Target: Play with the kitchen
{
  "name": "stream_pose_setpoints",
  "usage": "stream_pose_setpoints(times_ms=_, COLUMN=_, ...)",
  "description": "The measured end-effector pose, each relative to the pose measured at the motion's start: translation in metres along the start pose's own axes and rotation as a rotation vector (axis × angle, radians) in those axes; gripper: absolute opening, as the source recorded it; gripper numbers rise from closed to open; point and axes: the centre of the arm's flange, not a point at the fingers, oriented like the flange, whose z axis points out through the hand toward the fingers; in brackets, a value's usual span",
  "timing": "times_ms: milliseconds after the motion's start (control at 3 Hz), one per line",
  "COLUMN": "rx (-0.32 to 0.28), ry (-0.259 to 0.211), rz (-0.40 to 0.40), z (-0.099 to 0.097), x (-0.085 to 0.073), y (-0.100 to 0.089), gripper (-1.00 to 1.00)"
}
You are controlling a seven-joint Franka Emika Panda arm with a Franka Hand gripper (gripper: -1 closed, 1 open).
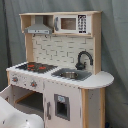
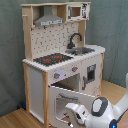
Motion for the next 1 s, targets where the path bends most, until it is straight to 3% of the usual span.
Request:
stream_pose_setpoints(times_ms=333, rx=-0.088, ry=-0.088, rz=0.003, z=0.054, x=-0.019, y=0.021, gripper=-1.0)
stream_pose_setpoints(times_ms=1000, rx=-0.27, ry=-0.208, rz=-0.033, z=0.079, x=-0.061, y=0.052, gripper=-1.0)
